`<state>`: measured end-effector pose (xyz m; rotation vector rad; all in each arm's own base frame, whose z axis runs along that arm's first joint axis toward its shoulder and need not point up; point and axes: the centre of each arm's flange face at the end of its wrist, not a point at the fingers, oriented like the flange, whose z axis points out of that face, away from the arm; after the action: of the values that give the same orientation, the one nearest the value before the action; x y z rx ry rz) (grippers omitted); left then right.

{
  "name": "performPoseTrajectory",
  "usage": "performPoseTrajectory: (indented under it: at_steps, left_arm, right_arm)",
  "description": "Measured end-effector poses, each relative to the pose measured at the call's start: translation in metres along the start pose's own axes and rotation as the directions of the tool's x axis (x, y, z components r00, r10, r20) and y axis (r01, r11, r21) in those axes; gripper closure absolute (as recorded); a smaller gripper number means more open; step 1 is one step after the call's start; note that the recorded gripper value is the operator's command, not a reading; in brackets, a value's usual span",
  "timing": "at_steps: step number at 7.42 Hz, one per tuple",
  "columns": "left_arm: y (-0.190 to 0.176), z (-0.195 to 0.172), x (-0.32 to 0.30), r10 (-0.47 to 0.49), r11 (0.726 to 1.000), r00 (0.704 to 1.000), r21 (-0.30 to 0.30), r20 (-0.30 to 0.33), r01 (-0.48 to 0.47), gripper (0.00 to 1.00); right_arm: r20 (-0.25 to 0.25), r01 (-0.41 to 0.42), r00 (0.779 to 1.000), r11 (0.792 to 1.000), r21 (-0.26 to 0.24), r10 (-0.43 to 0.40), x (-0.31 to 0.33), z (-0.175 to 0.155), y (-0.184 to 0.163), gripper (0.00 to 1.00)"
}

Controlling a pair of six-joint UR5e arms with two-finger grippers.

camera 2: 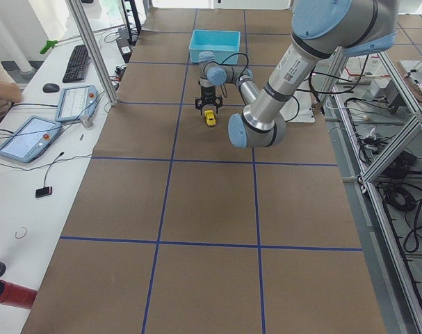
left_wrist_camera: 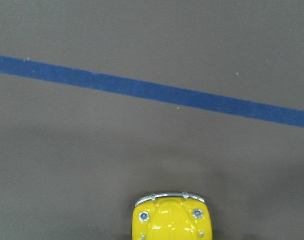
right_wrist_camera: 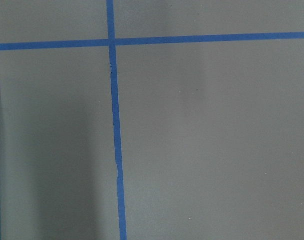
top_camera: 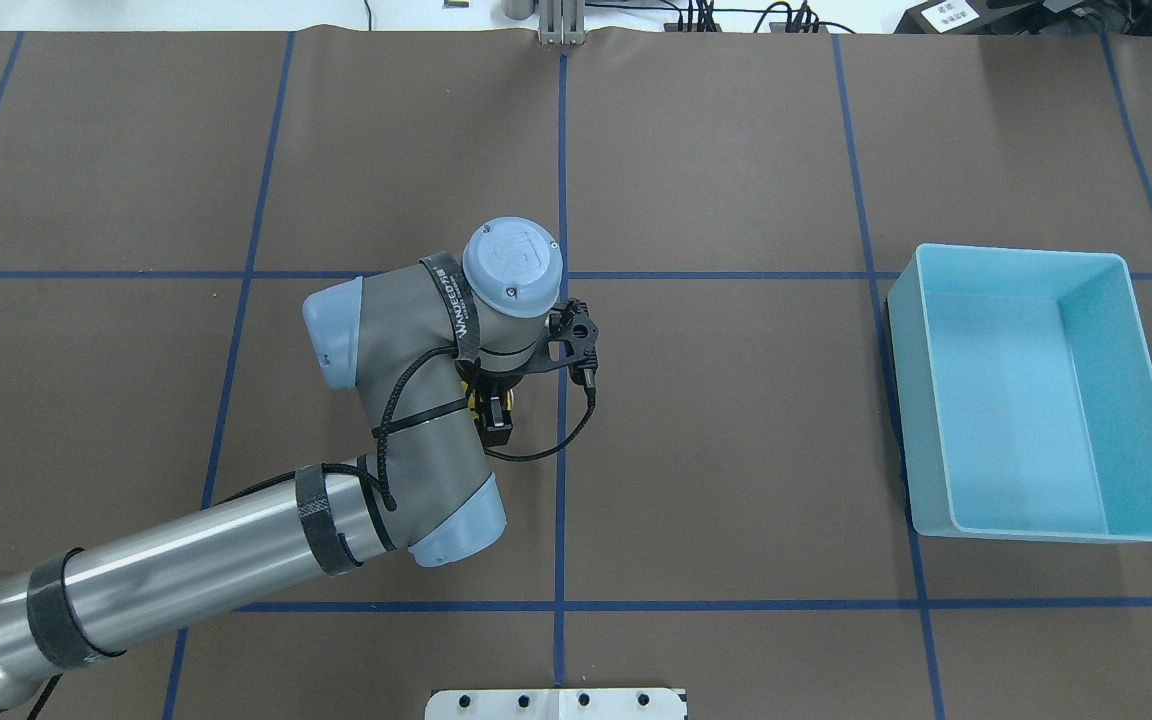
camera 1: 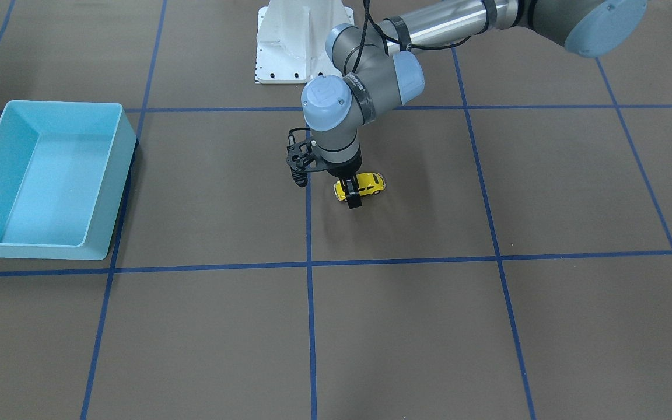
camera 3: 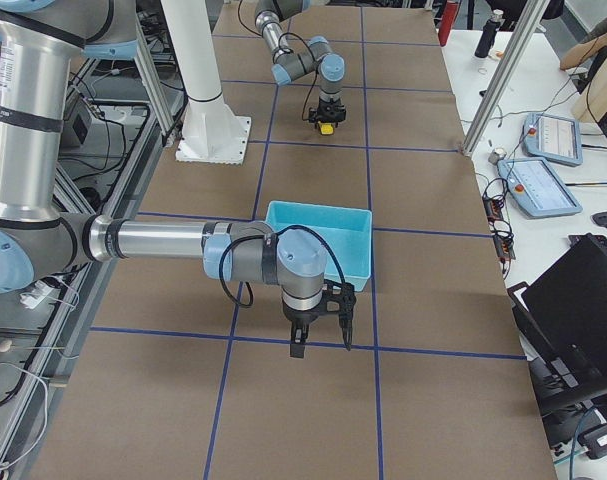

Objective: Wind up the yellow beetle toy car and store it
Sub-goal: 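Press the held car down and drag it toward the robot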

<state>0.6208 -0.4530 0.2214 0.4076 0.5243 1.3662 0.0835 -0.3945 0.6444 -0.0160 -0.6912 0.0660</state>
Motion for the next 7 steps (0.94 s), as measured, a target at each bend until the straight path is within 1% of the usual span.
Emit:
performPoseTrajectory:
  at_steps: [1, 2, 3, 4, 6, 7]
  left_arm:
    - [0.0, 0.001, 0.0, 0.002, 1.0, 1.0, 0.001, -0.002, -0.002, 0.42]
    - [0.0, 0.001, 0.0, 0.004, 1.0, 1.0, 0.002, -0.003, -0.004, 0.67]
    - [0.0, 0.001, 0.0, 0.007, 1.0, 1.0, 0.002, -0.003, -0.007, 0.87]
    - [-0.001, 0.001, 0.0, 0.008, 1.0, 1.0, 0.003, -0.002, -0.008, 1.0]
    - [-0.001, -0.009, 0.0, 0.011, 1.0, 1.0, 0.019, 0.003, -0.011, 1.0]
    - [0.0, -0.02, 0.0, 0.012, 0.999, 1.0, 0.037, 0.011, -0.013, 1.0]
  right_arm:
    - [0.0, 0.001, 1.0, 1.0, 0.0, -0.001, 0.0, 0.0, 0.0, 0.0]
    - [-0.001, 0.001, 1.0, 1.0, 0.0, -0.001, 0.0, 0.0, 0.0, 0.0]
    - [-0.001, 0.002, 1.0, 1.0, 0.0, -0.002, 0.0, 0.0, 0.0, 0.0]
    - [-0.001, 0.001, 1.0, 1.0, 0.0, -0.001, 0.0, 0.0, 0.0, 0.0]
    - [0.0, 0.001, 1.0, 1.0, -0.001, -0.001, 0.0, 0.0, 0.001, 0.0]
    - [0.0, 0.001, 1.0, 1.0, 0.0, -0.001, 0.0, 0.0, 0.0, 0.0]
